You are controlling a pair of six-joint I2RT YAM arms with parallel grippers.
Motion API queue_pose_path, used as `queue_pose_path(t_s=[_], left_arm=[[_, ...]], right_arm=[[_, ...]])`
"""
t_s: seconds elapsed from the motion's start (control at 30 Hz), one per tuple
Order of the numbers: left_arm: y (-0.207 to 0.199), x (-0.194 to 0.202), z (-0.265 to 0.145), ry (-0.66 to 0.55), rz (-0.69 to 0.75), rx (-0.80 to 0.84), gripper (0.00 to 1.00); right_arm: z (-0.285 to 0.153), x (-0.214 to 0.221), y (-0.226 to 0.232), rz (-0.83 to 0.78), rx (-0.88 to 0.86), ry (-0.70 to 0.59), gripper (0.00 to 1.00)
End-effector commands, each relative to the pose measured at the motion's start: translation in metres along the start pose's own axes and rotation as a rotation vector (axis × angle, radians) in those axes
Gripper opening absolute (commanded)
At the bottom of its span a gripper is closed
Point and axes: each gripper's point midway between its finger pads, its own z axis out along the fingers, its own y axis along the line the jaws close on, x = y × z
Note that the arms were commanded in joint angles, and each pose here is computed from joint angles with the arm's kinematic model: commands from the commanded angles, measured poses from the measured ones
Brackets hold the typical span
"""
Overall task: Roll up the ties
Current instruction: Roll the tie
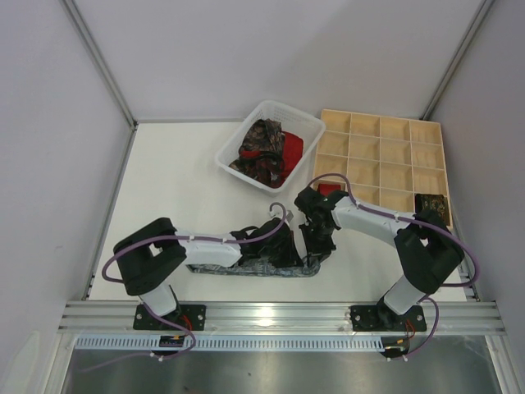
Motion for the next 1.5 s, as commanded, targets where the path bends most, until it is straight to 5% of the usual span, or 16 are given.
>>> queue_pose_path(t_s=[0.0, 0.1, 0.37, 0.47, 1.03, 1.47], left_arm=[[-0.01, -0.008, 0.006, -0.014, 0.011, 0.038, 0.0], [-0.007, -0.004, 0.014, 0.001, -0.002, 0.038, 0.0], [-0.005, -0.006, 0.016, -0.009, -0.011, 0.034, 0.0], [-0.005, -0.006, 0.016, -0.01, -0.009, 0.033, 0.0], [-0.004, -0.013, 0.015, -0.032, 0.006, 0.004, 0.0], [0.005, -0.011, 0.005, -0.028, 0.025, -0.051, 0.0]], right_arm=[[-0.008, -0.006, 0.012, -0.017, -0.025, -0.003, 0.0], [-0.009, -0.006, 0.017, -0.02, -0.034, 0.003, 0.04], [-0.014, -0.003, 0.018, -0.029, -0.019, 0.02, 0.58], [-0.02, -0.002, 0.016, -0.028, -0.007, 0.009, 0.68], [-0.043, 0.004, 0.025, -0.003, -0.047, 0.014, 0.65], [-0.026, 0.004, 0.025, 0.008, -0.032, 0.102, 0.37]])
